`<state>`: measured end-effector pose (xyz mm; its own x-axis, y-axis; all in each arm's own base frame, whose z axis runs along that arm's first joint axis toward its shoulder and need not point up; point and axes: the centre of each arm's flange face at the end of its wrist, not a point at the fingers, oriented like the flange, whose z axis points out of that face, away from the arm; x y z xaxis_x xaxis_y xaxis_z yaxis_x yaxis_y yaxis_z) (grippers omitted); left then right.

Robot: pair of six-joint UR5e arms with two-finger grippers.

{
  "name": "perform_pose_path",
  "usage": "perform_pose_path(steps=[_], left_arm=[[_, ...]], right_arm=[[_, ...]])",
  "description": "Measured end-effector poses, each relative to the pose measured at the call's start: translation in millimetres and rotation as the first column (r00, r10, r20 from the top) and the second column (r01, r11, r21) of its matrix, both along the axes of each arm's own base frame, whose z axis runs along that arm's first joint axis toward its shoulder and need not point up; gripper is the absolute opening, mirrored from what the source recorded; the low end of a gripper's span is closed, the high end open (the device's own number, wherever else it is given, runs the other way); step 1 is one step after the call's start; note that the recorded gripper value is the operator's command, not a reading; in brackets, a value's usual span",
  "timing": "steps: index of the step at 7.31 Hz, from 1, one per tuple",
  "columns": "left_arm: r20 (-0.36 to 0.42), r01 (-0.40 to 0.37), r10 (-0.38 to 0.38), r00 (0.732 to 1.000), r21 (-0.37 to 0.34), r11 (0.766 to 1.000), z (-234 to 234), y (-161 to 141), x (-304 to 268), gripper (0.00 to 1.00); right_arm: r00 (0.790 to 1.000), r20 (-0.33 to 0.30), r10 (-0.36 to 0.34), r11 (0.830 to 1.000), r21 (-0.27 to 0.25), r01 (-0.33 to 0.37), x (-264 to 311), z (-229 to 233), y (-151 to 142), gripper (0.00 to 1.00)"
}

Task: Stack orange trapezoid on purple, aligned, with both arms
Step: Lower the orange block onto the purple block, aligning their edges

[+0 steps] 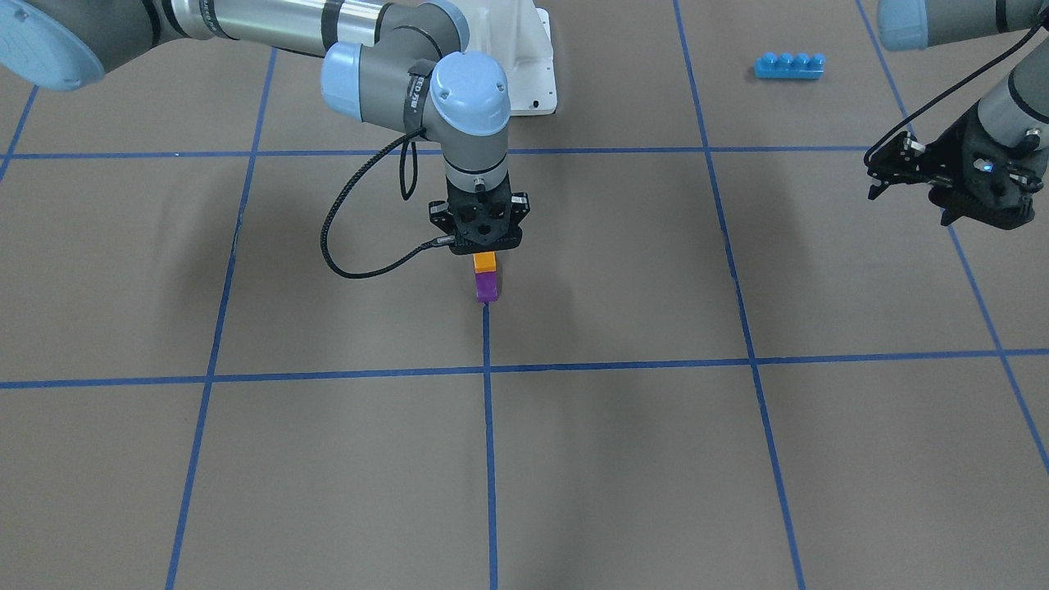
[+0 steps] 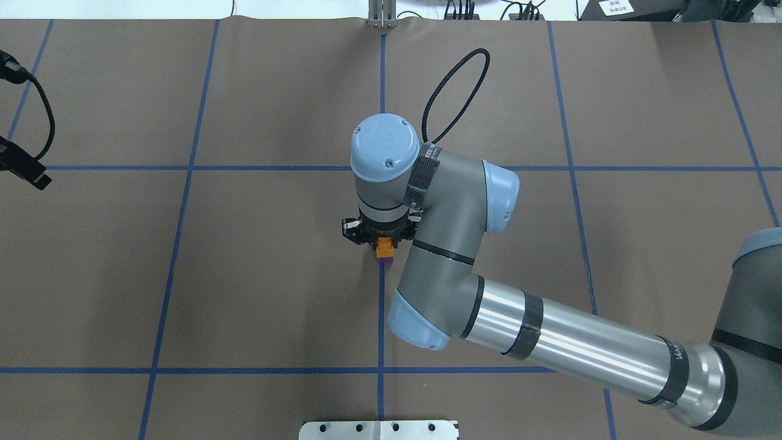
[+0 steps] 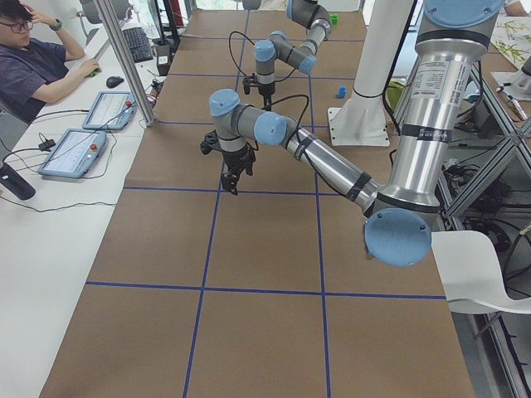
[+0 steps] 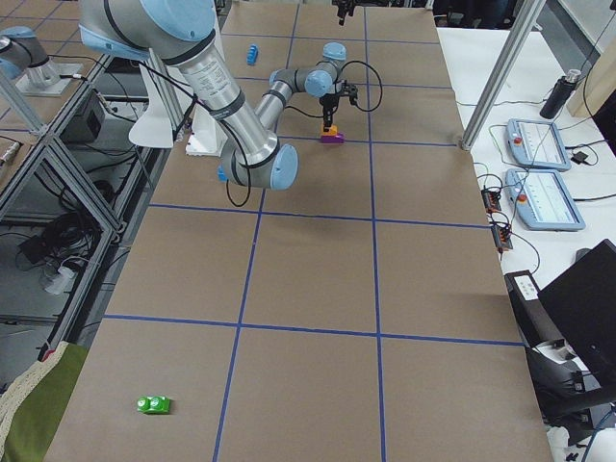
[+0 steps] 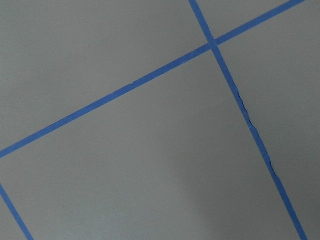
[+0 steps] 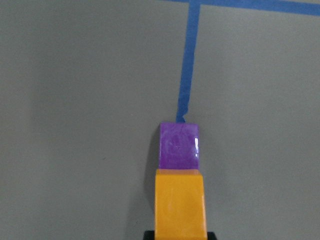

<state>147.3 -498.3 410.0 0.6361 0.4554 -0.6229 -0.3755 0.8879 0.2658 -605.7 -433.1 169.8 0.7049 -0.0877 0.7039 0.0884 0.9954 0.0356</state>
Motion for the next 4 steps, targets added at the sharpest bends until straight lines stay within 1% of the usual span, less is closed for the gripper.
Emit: perform_pose_path(steps=[4], left_arm=[[0.0,0.0,0.0,1.0,0.0,1.0,0.1,-0.5,0.2,1.0]], right_arm=[[1.0,0.001,0.001,1.0,0.0,-0.001,-0.6,1.7,0.8,0.0]])
